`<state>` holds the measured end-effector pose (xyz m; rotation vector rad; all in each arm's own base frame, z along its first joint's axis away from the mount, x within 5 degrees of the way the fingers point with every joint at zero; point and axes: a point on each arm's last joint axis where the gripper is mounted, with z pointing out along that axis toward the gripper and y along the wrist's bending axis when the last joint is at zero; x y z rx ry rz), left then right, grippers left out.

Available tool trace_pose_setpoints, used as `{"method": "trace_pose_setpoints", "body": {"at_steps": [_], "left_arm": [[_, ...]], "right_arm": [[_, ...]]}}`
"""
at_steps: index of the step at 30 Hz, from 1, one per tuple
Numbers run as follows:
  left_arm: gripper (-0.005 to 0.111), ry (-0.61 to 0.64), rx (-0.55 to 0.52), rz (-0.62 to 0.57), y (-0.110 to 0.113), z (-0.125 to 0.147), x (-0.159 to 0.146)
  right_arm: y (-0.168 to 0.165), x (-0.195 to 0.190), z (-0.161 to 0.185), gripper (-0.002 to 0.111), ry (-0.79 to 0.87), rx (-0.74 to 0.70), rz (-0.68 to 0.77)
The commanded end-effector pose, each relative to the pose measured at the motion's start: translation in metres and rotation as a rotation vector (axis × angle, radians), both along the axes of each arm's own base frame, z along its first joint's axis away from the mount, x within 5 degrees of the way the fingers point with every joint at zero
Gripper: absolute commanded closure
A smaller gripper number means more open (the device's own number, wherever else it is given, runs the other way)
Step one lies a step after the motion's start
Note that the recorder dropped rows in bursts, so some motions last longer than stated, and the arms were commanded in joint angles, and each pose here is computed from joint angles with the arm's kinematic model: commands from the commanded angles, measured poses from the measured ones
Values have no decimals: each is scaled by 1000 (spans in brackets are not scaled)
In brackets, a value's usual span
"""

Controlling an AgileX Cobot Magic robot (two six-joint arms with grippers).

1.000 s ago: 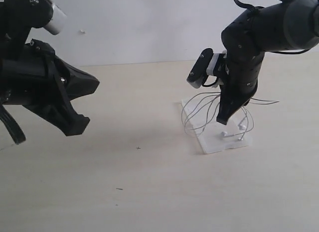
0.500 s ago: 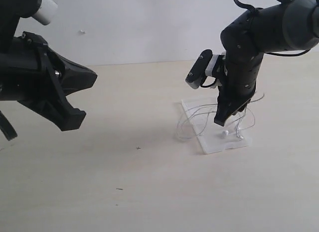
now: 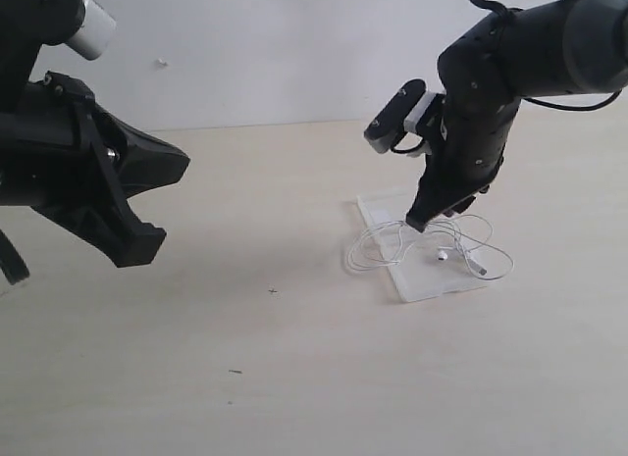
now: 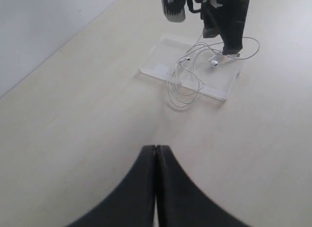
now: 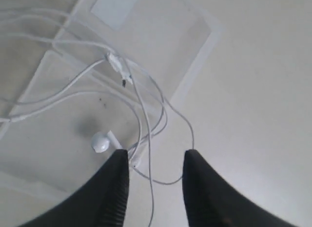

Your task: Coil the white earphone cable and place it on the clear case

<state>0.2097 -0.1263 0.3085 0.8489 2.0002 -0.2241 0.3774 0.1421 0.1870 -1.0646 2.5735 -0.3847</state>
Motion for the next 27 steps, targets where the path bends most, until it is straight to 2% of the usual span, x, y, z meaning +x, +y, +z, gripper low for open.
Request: {"method": "trace_pose_setpoints", "body": {"at_steps": [1,4,6,9,14,18,27], "left_arm": [[107,11,-16,3,0,0,-3],[107,13,-15,3,1,1,-4],[107,10,-18,0,2,4,-7],[107,0,-24,-3,5,9,-13],[107,-42,-49,-7,12,22,-25],[107,-45,-75,-3,13,26,-28],[107,-36,-101,0,12,27,-29]], "right_arm": [[-1,0,31,93,-131,113,-72],[-5,-2,50,108,-195,190,-158],[-17,-2,60,108,-211,283,-276],[-33,0,61,108,-197,321,-349],[-74,1,45,108,-163,311,-443],[-91,-2,31,108,-150,327,-448],[-82,2,-5,108,-61,368,-402]]}}
